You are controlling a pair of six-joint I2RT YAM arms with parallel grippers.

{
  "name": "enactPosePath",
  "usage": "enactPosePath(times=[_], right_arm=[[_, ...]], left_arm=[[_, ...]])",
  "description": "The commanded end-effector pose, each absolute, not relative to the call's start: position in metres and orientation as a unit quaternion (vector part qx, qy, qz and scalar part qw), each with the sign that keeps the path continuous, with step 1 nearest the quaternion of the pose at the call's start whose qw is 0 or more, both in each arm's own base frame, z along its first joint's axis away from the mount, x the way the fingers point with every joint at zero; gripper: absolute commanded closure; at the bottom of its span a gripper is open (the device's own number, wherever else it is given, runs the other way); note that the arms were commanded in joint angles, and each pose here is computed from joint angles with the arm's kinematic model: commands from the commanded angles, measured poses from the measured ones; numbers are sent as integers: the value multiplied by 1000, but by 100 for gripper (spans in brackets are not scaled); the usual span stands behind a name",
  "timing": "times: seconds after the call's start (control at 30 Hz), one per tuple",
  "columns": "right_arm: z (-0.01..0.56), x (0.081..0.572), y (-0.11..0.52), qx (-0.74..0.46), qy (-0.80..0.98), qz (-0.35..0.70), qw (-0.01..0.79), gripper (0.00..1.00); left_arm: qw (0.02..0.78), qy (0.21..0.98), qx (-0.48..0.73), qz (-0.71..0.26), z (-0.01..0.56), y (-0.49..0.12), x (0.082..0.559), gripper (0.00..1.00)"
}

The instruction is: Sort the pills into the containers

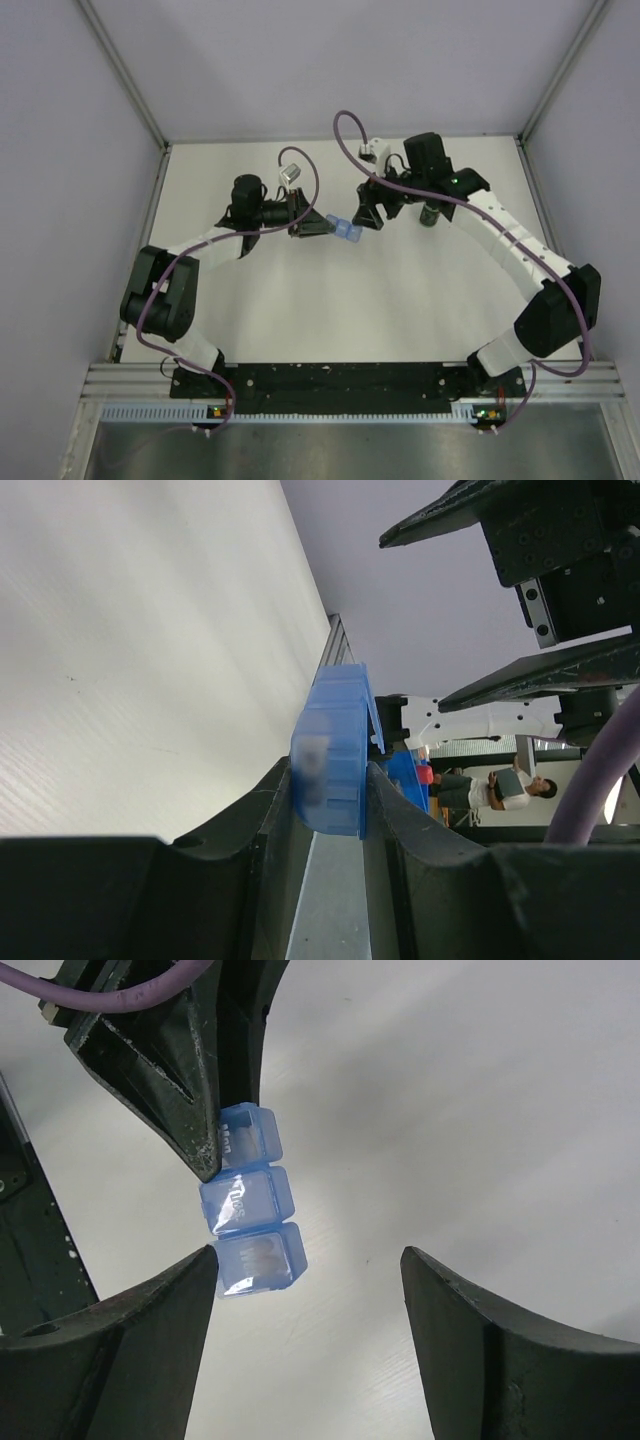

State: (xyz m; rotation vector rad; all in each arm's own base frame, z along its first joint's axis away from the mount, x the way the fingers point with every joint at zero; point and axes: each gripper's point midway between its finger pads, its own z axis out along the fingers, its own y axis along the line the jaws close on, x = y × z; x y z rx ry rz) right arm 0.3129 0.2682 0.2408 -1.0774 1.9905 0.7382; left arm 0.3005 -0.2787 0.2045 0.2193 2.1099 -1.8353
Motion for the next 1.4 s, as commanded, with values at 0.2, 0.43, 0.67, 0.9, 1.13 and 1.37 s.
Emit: enactPosePath(times=[0.2, 0.43, 0.67, 0.9, 1.13, 1.37], right_arm=[[242, 295, 280, -415, 748, 405, 322, 27], [221, 288, 285, -419, 740, 446, 278, 28], [214, 281, 288, -422, 731, 473, 253, 33], [211, 277, 290, -422, 723, 492, 237, 44], [208, 276, 291, -420, 723, 497, 230, 54], [206, 277, 291, -417, 724, 502, 226, 72]], left_arm=[[197, 714, 122, -660, 231, -276, 291, 100], [199, 708, 127, -665, 236, -276, 288, 100], [202, 706, 129, -666, 239, -275, 286, 100], [203, 706, 129, -666, 239, -275, 285, 100], [204, 706, 129, -666, 238, -275, 286, 100], [205, 707, 127, -665, 237, -275, 287, 100]])
